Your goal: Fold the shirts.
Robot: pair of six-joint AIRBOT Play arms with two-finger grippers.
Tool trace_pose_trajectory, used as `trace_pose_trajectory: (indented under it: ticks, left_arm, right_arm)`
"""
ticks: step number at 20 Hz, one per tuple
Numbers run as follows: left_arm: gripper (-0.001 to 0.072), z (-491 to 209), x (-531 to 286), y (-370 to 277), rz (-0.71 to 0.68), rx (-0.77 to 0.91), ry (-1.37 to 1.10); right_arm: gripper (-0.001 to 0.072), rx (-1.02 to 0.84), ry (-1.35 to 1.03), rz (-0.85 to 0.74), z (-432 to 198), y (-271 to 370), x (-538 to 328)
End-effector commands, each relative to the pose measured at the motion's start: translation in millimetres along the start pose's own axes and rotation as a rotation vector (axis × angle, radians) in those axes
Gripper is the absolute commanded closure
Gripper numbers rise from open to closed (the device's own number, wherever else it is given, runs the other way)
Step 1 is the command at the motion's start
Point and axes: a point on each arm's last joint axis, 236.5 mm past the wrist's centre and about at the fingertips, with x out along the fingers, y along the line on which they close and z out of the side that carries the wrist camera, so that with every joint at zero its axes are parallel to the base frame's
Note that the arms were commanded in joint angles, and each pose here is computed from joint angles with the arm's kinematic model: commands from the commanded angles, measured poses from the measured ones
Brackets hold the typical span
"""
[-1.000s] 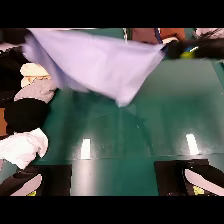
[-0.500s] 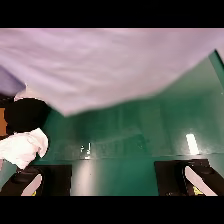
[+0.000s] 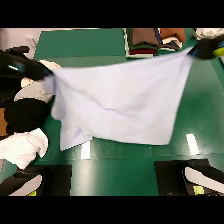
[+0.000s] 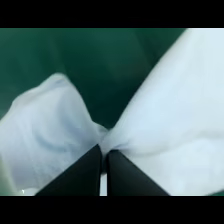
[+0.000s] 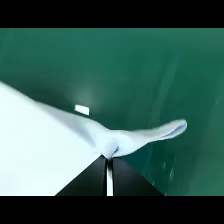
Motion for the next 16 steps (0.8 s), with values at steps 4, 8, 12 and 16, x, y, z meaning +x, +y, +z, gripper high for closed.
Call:
trace_pose_trajectory:
  ticks: [4, 8, 12, 16]
  left_arm:
    - [0.028, -17, 128, 69, 0.062, -0.111, 0.061]
    - [0.0149, 9, 74, 107, 0.098, -0.202, 0.038]
    - [0.0149, -68, 46, 146, 0.102, -0.403, 0.216]
    - [0.015, -151, 70, 138, 0.088, -0.521, 0.336]
  right_arm:
    - [0.0694, 0.118, 0.178, -0.032, -38, -44, 132]
    - [0.0344, 0.14, 0.102, -0.025, -22, -46, 115]
    - [0.0344, 0.162, 0.092, 0.05, -45, -31, 80]
    - [0.0344, 0.177, 0.124, 0.085, -86, -13, 72]
